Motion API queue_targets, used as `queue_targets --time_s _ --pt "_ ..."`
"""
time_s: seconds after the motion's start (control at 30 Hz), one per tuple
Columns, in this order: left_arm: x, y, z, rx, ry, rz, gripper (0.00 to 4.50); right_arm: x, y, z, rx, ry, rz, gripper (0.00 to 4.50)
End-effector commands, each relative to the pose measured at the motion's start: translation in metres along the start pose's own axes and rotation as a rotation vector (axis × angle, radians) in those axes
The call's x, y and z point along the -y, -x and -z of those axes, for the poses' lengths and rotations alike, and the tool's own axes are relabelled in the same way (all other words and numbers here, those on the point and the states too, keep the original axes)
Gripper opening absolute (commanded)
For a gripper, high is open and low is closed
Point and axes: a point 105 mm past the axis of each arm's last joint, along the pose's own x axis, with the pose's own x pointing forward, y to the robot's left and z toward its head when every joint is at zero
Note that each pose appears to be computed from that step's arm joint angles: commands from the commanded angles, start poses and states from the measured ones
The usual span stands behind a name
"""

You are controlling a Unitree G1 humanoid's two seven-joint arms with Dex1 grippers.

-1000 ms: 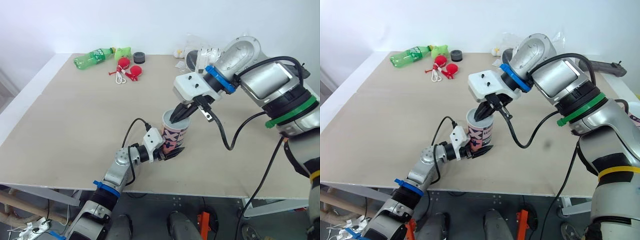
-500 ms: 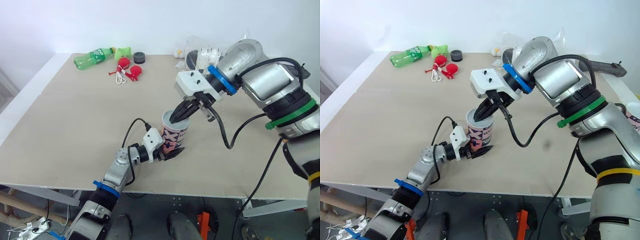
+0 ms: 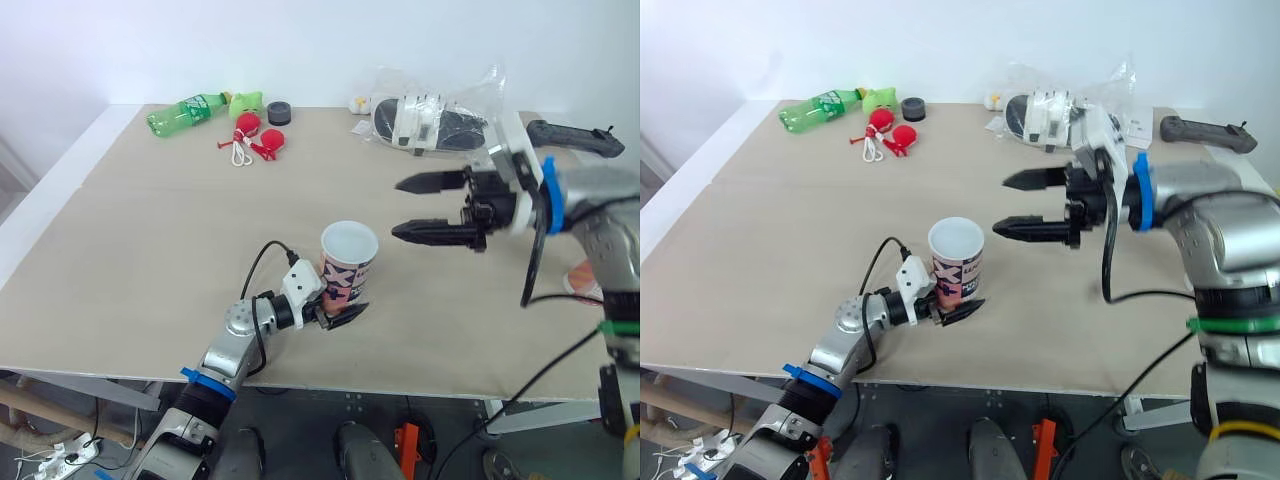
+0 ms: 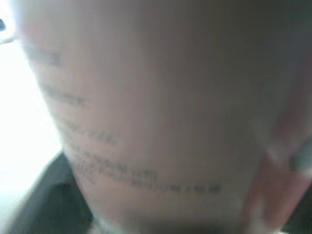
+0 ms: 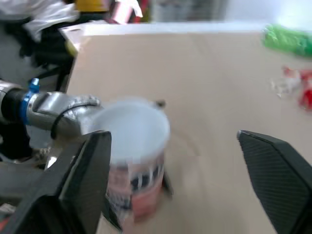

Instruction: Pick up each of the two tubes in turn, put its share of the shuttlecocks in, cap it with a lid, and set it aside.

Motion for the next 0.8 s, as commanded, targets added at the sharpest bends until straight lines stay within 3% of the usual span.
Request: queue_targets --time_s 0.03,0.4,0.8 --pt "-0.002 0.007 0.003 -0.016 0.006 -0.006 4.44 -0.008 0.006 -0.011 0.098 0.043 0.101 4.50" --pt "-0.015 0.042 0.000 -0.043 0.016 -0.037 4.44 -0.051 -0.017 0.081 0.063 -0.025 0.233 4.50" --pt "-0.019 0.109 0.008 -0.171 0.004 -0.066 4.44 -0.058 -0.071 0.113 0.115 -0.043 0.220 4.50"
